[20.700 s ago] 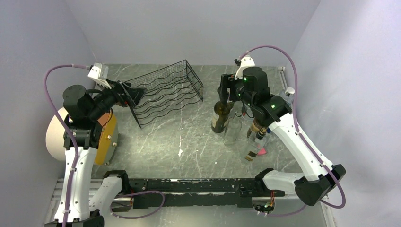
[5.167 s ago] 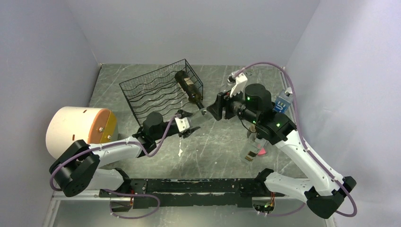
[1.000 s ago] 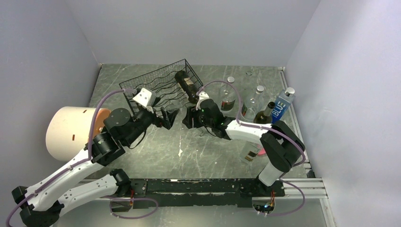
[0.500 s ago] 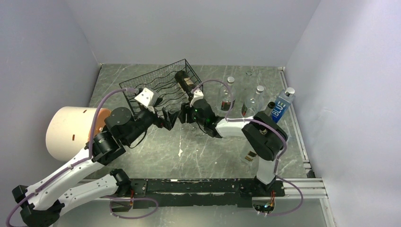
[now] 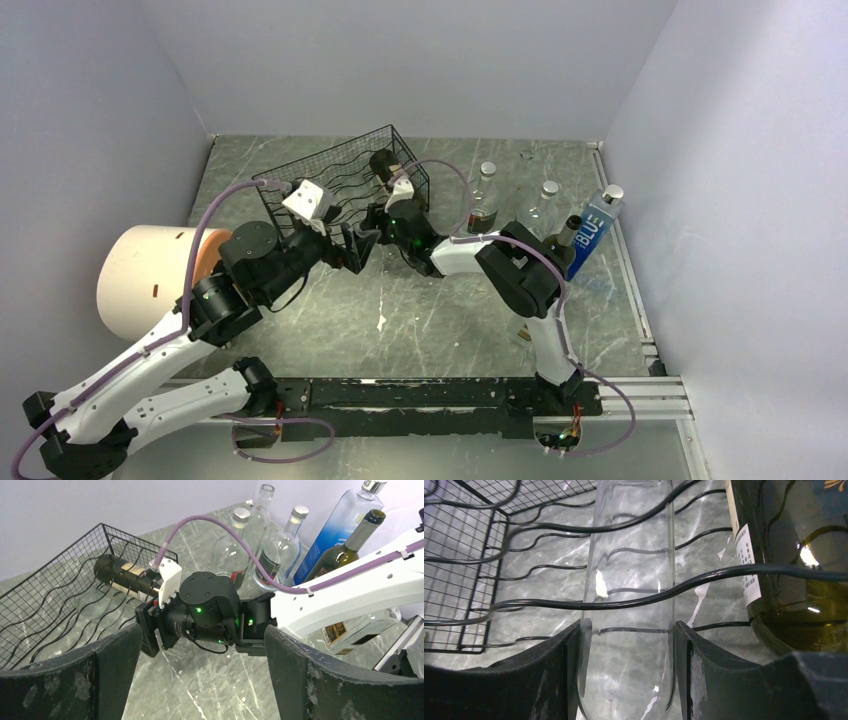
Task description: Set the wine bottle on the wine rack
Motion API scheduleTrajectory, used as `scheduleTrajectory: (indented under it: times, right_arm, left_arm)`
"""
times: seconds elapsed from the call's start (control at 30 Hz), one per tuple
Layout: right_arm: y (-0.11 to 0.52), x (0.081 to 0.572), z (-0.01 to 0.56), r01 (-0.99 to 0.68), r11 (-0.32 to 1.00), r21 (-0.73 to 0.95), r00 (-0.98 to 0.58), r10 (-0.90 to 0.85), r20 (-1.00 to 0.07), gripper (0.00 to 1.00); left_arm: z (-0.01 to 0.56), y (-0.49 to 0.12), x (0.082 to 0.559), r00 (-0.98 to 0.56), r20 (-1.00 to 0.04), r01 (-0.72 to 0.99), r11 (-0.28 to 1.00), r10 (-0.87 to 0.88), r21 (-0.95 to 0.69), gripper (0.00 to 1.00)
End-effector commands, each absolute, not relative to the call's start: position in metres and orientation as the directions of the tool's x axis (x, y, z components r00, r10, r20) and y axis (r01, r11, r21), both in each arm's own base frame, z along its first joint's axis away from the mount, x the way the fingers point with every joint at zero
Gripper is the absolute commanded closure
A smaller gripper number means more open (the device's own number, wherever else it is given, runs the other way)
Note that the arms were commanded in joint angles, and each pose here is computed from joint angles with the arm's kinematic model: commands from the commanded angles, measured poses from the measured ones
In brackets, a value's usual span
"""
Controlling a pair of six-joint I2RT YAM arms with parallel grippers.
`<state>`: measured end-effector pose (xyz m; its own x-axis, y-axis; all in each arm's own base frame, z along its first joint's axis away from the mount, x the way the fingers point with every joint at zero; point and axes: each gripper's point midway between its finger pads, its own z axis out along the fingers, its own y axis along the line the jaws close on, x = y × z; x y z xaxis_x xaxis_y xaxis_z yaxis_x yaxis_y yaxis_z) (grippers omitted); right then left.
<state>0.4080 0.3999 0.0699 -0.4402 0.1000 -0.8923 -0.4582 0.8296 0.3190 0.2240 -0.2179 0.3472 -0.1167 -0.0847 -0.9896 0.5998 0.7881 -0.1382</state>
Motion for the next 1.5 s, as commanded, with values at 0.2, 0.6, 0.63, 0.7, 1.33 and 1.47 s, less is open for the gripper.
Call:
scheduleTrajectory:
  times: [0.2,0.6,0.63,0.7,1.33,1.47]
  right_arm:
    - [0.41,0.44,0.093,-0.419,0.85,0.319,-0.336,0.181,-0.924,1.0]
    - [0.419,0.449,0.069,-0.418,0.866,0.274,-0.36,0.119,-0.925,0.77]
    - [0.419,0.449,0.07,-0.417,0.867,0.273,-0.356,0.12,-0.927,0.74]
    - [0.417,0.45,0.07,-0.408,0.873,0.267,-0.353,0.119,-0.928,0.7]
    - [0.406,0.433,0.101,-0.443,0.847,0.295,-0.324,0.156,-0.933,0.15]
    - [0.4,0.424,0.117,-0.453,0.836,0.31,-0.314,0.176,-0.933,0.13]
  left_arm:
    - [0.348,-0.218,0.221,-0.159,-0.984,0.599,0.784,-0.084,-0.163,0.05]
    - [0.346,-0.224,0.215,-0.188,-0.977,0.619,0.76,-0.101,-0.198,0.05]
    - [0.348,-0.224,0.214,-0.187,-0.976,0.623,0.755,-0.11,-0.205,0.05]
    - [0.351,-0.225,0.212,-0.184,-0.975,0.63,0.746,-0.123,-0.214,0.05]
    - [0.349,-0.218,0.21,-0.207,-0.97,0.61,0.759,-0.125,-0.228,0.05]
    - [0.349,-0.217,0.209,-0.209,-0.971,0.607,0.762,-0.118,-0.223,0.05]
